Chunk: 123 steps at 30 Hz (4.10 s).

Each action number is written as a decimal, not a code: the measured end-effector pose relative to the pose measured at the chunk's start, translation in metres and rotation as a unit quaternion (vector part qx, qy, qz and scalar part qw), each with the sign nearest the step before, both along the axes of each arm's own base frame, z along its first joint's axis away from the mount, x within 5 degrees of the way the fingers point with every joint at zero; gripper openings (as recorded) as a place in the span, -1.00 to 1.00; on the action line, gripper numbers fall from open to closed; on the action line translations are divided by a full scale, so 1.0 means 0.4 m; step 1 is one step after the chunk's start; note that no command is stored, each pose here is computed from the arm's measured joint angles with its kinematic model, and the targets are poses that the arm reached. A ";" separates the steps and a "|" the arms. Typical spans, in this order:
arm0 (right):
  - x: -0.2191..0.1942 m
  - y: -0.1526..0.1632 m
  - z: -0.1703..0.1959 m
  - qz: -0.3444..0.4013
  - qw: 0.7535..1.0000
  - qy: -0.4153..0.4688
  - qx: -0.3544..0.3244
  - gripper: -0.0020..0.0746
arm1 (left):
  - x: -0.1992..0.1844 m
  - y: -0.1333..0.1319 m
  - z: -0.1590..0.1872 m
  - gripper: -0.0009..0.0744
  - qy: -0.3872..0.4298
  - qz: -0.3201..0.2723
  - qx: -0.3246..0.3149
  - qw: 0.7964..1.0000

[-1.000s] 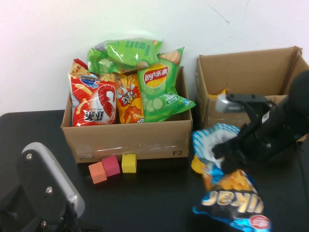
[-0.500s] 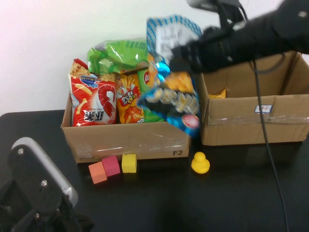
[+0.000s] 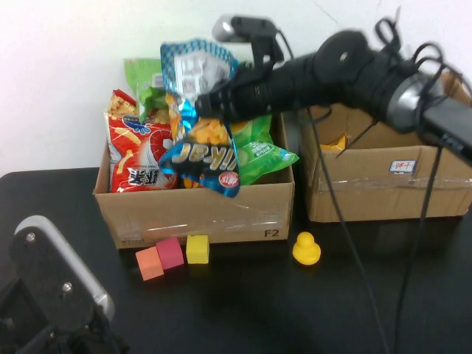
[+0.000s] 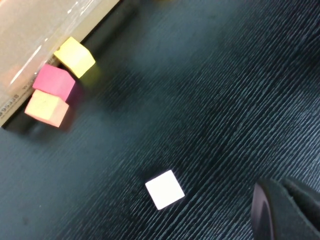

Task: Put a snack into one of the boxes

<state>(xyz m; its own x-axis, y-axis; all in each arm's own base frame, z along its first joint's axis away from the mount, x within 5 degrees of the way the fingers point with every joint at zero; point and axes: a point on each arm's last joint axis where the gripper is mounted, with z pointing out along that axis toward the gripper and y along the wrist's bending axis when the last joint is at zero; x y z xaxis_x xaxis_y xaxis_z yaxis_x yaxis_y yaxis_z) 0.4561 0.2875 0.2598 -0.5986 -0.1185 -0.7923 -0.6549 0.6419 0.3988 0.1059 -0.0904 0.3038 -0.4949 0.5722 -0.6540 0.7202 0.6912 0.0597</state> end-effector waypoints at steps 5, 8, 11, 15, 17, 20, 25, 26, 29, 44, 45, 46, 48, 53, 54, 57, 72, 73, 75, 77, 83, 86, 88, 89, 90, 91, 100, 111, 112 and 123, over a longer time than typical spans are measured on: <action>0.023 0.013 -0.089 -0.007 1.000 0.020 -0.010 -0.66 | 0.000 0.001 0.000 -0.98 0.000 0.000 0.002 1.000; 0.029 0.016 -0.109 -0.008 1.000 0.023 -0.013 -0.24 | 0.000 0.001 0.000 -0.98 0.000 0.000 0.002 1.000; 0.024 0.023 -0.110 -0.002 1.000 0.024 -0.014 0.23 | 0.000 0.001 0.000 -0.98 0.000 0.000 0.002 1.000; 0.021 0.026 -0.110 0.000 1.000 0.027 -0.012 0.49 | 0.000 0.001 0.000 -0.98 0.000 0.000 0.002 1.000; 0.021 0.026 -0.107 0.000 1.000 0.026 -0.012 0.53 | 0.000 0.001 0.000 -0.98 0.000 0.001 0.001 1.000; 0.020 0.025 -0.102 0.000 1.000 0.025 -0.010 0.55 | 0.000 0.001 -0.001 -0.98 0.003 0.002 0.002 1.000; 0.020 0.025 -0.099 0.000 1.000 0.024 -0.010 0.55 | -0.001 0.002 -0.001 -0.98 0.005 0.004 0.002 1.000; 0.020 0.025 -0.100 0.000 1.000 0.023 -0.011 0.55 | -0.001 0.002 -0.001 -0.98 0.005 0.004 0.002 1.000; 0.018 0.023 -0.086 0.000 1.000 0.017 -0.012 0.56 | -0.001 0.002 -0.002 -0.98 0.008 0.006 0.002 1.000; 0.014 0.013 -0.050 0.002 1.000 -0.004 -0.018 0.57 | -0.003 0.002 -0.003 -0.98 0.011 0.007 0.002 1.000; 0.014 0.013 -0.050 0.003 1.000 -0.003 -0.018 0.57 | -0.003 0.002 -0.003 -0.98 0.011 0.007 0.002 1.000; 0.013 0.013 -0.050 0.004 1.000 -0.003 -0.019 0.57 | -0.003 0.002 -0.003 -0.98 0.011 0.007 0.002 1.000; 0.011 0.014 -0.051 0.008 1.000 0.000 -0.020 0.57 | -0.002 0.002 -0.003 -0.98 0.011 0.007 0.002 1.000; 0.004 0.011 -0.026 0.012 1.000 -0.005 -0.016 0.57 | -0.001 0.001 -0.001 -0.98 0.006 0.007 -0.002 1.000; 0.002 0.010 -0.015 0.012 1.000 -0.009 -0.014 0.57 | -0.001 0.001 -0.001 -0.98 0.006 0.007 -0.002 1.000; -0.004 0.007 0.009 0.012 1.000 -0.017 -0.010 0.57 | 0.000 0.001 0.000 -0.98 0.005 0.007 -0.003 1.000; -0.051 -0.003 0.094 0.055 0.998 -0.020 -0.014 0.06 | 0.002 -0.001 0.002 -0.98 -0.003 0.008 -0.009 1.000; -0.060 -0.009 0.111 0.063 0.998 -0.022 -0.017 -0.13 | 0.004 -0.003 0.005 -0.98 -0.008 0.008 -0.014 1.000; -0.089 -0.025 0.160 0.084 0.996 -0.026 -0.027 -0.58 | 0.010 -0.005 0.010 -0.98 -0.022 0.011 -0.025 0.999; -0.116 -0.049 0.214 0.095 0.994 -0.041 -0.046 -0.78 | 0.019 -0.007 0.020 -0.98 -0.049 0.018 -0.037 0.998; -0.193 -0.156 0.346 0.050 0.977 -0.084 -0.190 -0.92 | 0.048 -0.007 0.049 -0.98 -0.131 0.043 -0.063 0.988; -0.234 -0.232 0.415 -0.018 0.956 -0.100 -0.274 -0.93 | 0.059 0.002 0.056 -0.98 -0.158 0.063 -0.056 0.984; -0.259 -0.280 0.452 -0.063 0.938 -0.108 -0.324 -0.93 | 0.064 0.010 0.058 -0.98 -0.165 0.085 -0.052 0.981; -0.274 -0.306 0.472 -0.086 0.927 -0.110 -0.347 -0.93 | 0.067 0.015 0.058 -0.98 -0.167 0.098 -0.048 0.980; -0.288 -0.331 0.491 -0.110 0.917 -0.111 -0.366 -0.93 | 0.070 0.021 0.058 -0.98 -0.169 0.112 -0.045 0.978; -0.300 -0.350 0.505 -0.129 0.908 -0.110 -0.382 -0.93 | 0.072 0.025 0.058 -0.98 -0.169 0.125 -0.043 0.977; -0.435 -0.466 0.565 -0.236 0.878 -0.112 -0.400 -0.93 | 0.026 0.075 0.100 -0.98 -0.240 0.154 -0.112 0.952; -0.675 -0.574 0.372 -0.253 0.900 -0.123 -0.334 -0.93 | -0.077 0.158 0.046 -0.98 -0.298 0.159 -0.180 0.924; -0.698 -0.582 0.343 -0.252 0.903 -0.119 -0.327 -0.93 | -0.080 0.160 0.037 -0.98 -0.296 0.161 -0.183 0.924; -0.893 -0.654 0.108 -0.259 0.930 -0.150 -0.215 -0.93 | -0.076 0.157 -0.066 -0.98 -0.235 0.189 -0.188 0.935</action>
<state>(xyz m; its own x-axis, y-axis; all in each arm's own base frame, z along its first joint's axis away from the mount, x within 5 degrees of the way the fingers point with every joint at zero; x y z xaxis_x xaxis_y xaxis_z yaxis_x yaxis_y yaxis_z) 0.0989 0.0258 0.3028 -0.4225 -0.2198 -0.8793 -0.2533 0.9601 -0.1183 0.0753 -0.0276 0.2773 -0.2231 0.1017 -0.9695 0.3761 0.9265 0.0106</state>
